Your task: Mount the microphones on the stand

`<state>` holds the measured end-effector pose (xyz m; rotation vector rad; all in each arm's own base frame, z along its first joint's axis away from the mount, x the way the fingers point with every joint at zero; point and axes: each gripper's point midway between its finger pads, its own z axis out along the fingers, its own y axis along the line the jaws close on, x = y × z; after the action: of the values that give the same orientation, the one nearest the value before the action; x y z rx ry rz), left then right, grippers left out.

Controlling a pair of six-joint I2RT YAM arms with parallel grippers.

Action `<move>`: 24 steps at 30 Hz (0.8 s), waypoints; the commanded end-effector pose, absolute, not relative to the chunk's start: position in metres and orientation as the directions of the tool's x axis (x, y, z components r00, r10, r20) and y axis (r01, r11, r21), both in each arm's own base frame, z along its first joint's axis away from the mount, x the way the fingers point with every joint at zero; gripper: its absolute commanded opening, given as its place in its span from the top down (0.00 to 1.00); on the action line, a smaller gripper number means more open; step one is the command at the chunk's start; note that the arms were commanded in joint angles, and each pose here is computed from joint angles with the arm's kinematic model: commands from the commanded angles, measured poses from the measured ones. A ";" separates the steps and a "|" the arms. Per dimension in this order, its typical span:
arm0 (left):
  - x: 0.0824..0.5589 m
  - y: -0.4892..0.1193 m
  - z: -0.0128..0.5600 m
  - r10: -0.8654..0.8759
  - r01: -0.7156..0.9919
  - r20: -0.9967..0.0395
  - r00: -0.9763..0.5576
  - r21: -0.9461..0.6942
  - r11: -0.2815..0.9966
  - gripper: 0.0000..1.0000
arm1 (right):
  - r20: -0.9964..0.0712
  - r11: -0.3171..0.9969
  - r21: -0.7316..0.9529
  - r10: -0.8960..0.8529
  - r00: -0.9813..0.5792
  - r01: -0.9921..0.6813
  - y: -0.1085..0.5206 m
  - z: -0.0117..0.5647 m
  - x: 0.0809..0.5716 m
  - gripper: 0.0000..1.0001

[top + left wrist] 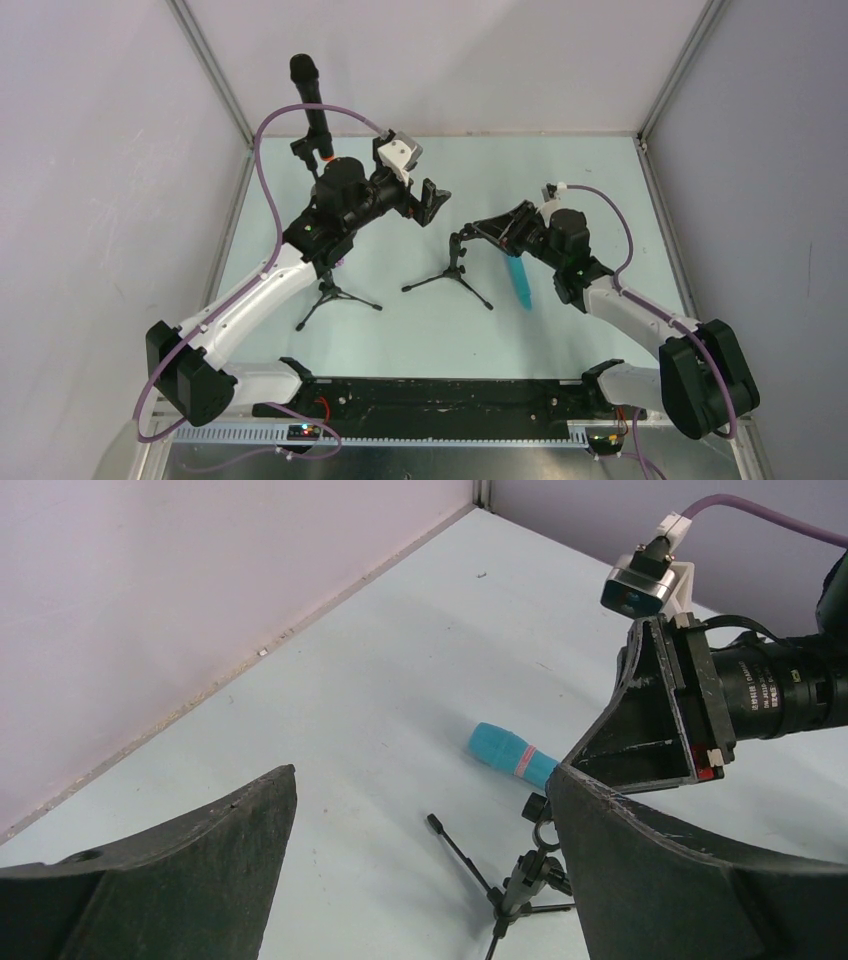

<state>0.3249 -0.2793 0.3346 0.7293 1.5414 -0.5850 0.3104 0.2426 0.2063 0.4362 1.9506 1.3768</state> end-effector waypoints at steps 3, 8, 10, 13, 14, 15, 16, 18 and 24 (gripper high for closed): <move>0.319 -0.277 0.348 0.101 0.739 -0.994 0.029 0.089 0.668 0.00 | -0.283 0.483 0.874 0.588 -0.757 0.048 0.236 0.136 0.285 0.92; 0.319 -0.277 0.347 0.103 0.739 -0.994 0.028 0.090 0.668 0.00 | -0.278 0.496 0.866 0.587 -0.760 0.067 0.233 0.125 0.280 0.94; 0.319 -0.277 0.347 0.103 0.739 -0.994 0.028 0.090 0.667 0.00 | -0.278 0.504 0.860 0.587 -0.761 0.074 0.233 0.122 0.279 0.95; 0.319 -0.277 0.347 0.104 0.739 -0.994 0.029 0.091 0.667 0.00 | -0.276 0.514 0.853 0.587 -0.761 0.088 0.231 0.115 0.277 0.97; 0.319 -0.277 0.347 0.104 0.740 -0.994 0.029 0.092 0.667 0.00 | -0.277 0.518 0.851 0.587 -0.761 0.090 0.231 0.114 0.277 0.97; 0.319 -0.277 0.347 0.105 0.738 -0.994 0.029 0.092 0.668 0.00 | -0.276 0.521 0.848 0.586 -0.762 0.093 0.231 0.112 0.276 0.98; 0.319 -0.278 0.347 0.105 0.739 -0.994 0.028 0.092 0.667 0.00 | -0.277 0.525 0.846 0.586 -0.762 0.096 0.231 0.110 0.276 0.98; 0.319 -0.278 0.347 0.105 0.739 -0.994 0.029 0.092 0.667 0.00 | -0.278 0.533 0.840 0.581 -0.765 0.099 0.231 0.107 0.275 0.98; 0.318 -0.277 0.349 0.104 0.739 -0.994 0.034 0.095 0.667 0.00 | -0.277 0.556 0.823 0.572 -0.772 0.116 0.230 0.096 0.273 1.00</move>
<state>0.3239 -0.2804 0.3348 0.7366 1.5369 -0.5798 0.3092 0.2417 0.2005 0.4805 1.8951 1.3751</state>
